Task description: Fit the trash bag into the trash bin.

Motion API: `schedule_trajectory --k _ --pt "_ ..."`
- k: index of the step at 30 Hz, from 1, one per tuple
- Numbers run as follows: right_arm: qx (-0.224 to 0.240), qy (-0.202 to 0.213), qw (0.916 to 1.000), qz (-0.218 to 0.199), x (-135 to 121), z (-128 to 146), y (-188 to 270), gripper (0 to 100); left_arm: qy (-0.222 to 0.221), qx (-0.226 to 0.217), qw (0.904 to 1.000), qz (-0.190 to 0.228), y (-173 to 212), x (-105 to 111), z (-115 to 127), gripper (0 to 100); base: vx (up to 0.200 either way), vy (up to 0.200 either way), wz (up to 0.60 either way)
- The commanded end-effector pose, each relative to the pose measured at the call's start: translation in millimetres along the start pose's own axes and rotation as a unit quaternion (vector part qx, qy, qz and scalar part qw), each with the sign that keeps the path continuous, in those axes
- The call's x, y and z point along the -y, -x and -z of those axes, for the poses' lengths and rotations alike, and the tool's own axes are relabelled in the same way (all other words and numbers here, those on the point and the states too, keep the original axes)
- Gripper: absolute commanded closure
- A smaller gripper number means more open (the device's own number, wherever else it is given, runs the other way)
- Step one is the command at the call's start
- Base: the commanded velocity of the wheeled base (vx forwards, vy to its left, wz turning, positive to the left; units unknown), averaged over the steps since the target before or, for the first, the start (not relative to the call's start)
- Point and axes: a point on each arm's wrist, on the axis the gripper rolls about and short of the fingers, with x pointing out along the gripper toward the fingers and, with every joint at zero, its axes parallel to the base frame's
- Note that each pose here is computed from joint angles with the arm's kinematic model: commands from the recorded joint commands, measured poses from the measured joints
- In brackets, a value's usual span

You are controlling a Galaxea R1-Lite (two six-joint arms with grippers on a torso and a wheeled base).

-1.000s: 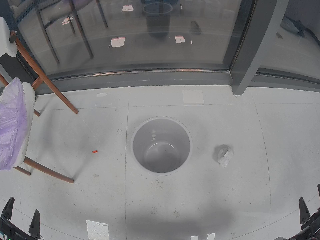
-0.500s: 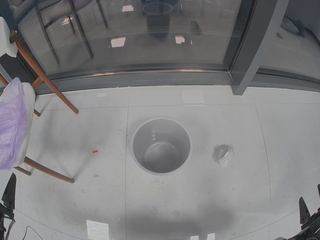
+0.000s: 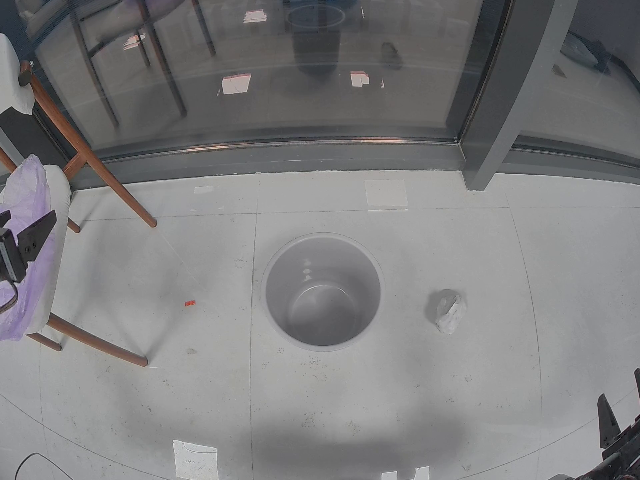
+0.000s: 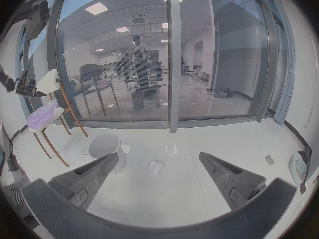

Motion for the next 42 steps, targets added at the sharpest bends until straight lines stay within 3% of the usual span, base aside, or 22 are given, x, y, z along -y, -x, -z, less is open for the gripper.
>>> schedule_trajectory --k 1,11,18,29,40,41,42 --pt "-0.011 0.000 0.9999 -0.002 0.1 4.3 -1.6 0 -0.006 -0.074 0.9966 -0.036 -59.8 -41.2 22.2 0 0.000 0.000 0.00" --pt "-0.021 0.000 0.9998 -0.005 0.3 3.9 -3.1 0 -0.016 -0.061 0.9977 -0.027 -74.7 -45.1 48.7 0 0.000 0.000 0.00" --pt "-0.027 0.000 0.9996 -0.008 0.4 3.7 -4.1 0 -0.062 -0.079 0.9931 -0.061 -79.9 -66.1 54.8 0 0.000 0.000 0.00" --pt "-0.034 0.000 0.9993 -0.014 0.5 3.4 -5.1 0 -0.056 -0.117 0.9901 -0.054 -96.4 -70.6 74.2 0 0.000 0.000 0.00" --pt "-0.033 -0.002 0.9994 -0.014 0.5 3.5 -5.0 0 -0.060 -0.109 0.9900 -0.066 -111.7 -76.0 89.1 0 0.000 0.000 0.00" --pt "-0.033 -0.002 0.9994 -0.014 0.5 3.5 -5.0 0 -0.061 -0.106 0.9903 -0.067 -112.7 -76.4 89.1 100 0.000 0.000 0.00" --pt "-0.033 -0.002 0.9994 -0.014 0.5 3.5 -5.0 0 -0.058 -0.103 0.9906 -0.067 -112.8 -76.0 88.8 100 0.000 0.000 0.00"
